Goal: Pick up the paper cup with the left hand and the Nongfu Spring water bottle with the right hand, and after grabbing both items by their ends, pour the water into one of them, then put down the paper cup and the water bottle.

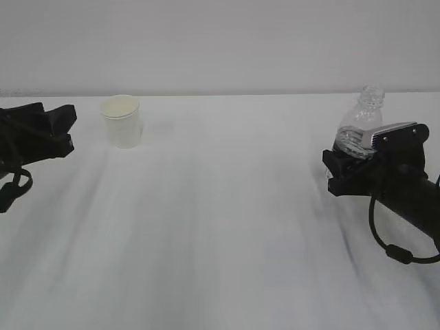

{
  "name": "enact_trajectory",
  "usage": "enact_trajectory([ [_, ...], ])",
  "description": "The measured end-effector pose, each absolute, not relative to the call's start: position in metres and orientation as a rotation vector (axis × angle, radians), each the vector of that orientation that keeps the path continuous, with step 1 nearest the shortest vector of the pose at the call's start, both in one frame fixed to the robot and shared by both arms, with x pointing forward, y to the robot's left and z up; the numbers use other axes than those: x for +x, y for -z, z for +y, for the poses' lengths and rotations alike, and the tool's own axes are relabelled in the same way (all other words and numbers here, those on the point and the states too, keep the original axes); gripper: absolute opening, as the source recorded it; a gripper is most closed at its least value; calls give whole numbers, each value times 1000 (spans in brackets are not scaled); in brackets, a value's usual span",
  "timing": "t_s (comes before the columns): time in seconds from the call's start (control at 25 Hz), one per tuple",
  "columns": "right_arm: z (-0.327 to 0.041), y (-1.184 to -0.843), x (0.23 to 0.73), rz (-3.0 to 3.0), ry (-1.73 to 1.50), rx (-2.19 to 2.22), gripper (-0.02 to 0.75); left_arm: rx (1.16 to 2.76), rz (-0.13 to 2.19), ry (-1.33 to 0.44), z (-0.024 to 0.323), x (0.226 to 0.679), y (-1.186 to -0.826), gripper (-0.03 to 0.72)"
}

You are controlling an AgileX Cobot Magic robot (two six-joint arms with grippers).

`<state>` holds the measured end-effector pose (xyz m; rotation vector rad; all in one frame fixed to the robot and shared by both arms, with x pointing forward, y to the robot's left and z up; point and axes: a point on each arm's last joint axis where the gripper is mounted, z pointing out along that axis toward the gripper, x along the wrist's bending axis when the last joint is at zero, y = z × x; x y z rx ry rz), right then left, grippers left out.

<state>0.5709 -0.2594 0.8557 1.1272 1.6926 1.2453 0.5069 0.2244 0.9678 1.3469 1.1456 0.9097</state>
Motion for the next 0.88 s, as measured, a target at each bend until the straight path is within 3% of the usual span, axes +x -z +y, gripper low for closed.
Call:
enact_trajectory([
  [0.88, -258, -876, 535, 1738, -1258, 1098, 423, 1334, 1108, -920, 223, 508, -967, 372],
])
